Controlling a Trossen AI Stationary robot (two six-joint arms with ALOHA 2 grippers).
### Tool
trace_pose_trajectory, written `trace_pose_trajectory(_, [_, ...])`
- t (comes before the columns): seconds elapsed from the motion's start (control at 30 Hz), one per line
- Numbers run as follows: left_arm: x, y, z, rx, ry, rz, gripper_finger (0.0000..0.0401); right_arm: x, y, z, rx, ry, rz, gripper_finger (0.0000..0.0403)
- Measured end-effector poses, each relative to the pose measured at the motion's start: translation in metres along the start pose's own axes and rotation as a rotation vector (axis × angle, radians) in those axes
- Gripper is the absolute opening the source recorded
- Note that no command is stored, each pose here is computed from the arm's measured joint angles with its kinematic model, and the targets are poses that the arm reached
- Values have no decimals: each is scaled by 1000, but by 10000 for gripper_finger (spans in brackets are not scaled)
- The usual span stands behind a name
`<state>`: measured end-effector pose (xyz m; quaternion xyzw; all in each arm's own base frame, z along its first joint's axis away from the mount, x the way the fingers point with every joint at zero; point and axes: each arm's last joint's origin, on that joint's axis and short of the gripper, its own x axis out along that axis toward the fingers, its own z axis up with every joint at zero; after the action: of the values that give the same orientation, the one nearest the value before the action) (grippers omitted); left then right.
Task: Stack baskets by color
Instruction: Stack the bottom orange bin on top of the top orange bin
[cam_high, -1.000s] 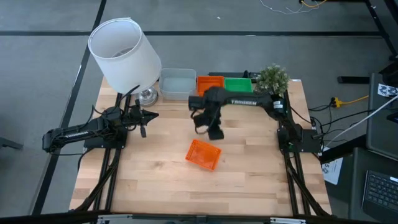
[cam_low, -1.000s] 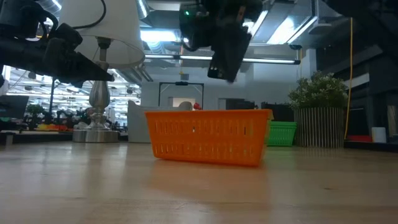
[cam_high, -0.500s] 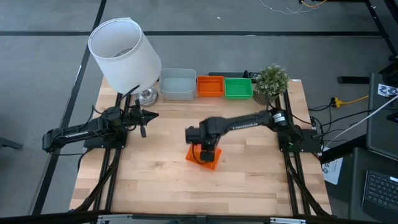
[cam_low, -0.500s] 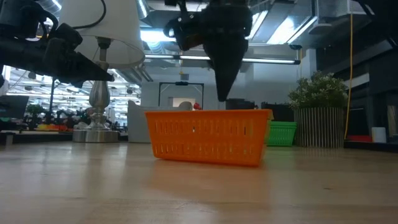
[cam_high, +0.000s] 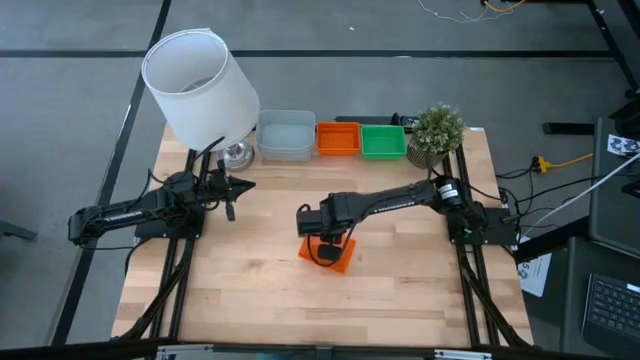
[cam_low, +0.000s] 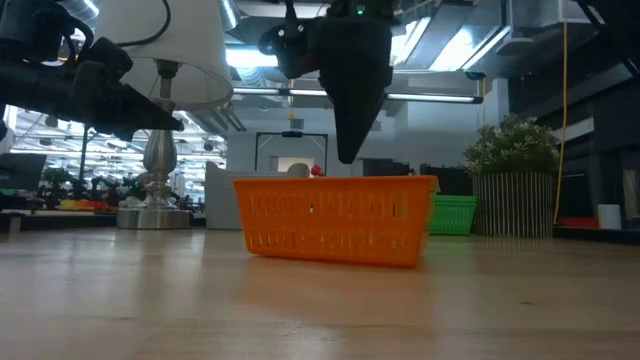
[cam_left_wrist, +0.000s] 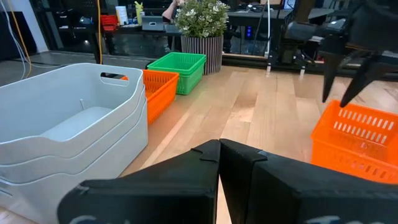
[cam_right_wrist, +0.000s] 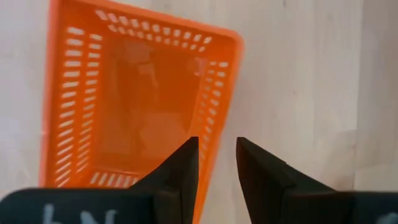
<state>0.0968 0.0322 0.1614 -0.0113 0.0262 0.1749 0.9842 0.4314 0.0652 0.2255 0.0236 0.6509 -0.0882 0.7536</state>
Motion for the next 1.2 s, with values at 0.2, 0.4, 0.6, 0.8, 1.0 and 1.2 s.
trace_pose_trajectory(0.2, [0,0,0,0,0,0,0,7,-11,5,9,-14,16,107])
trace_pose_trajectory(0.4, [0,0,0,0,0,0,0,39,-19,0,3,28,69,106])
trace_pose_trajectory(0.6, [0,0,0,0,0,0,0,69,-25,-11,-2,55,59,106])
trace_pose_trajectory(0.8, [0,0,0,0,0,0,0,81,-30,-21,-101,98,59,63])
trace_pose_trajectory(1.0, [0,0,0,0,0,0,0,55,-41,-11,-292,130,-20,4])
trace_pose_trajectory(1.2, [0,0,0,0,0,0,0,5,-94,9,-347,159,-312,2])
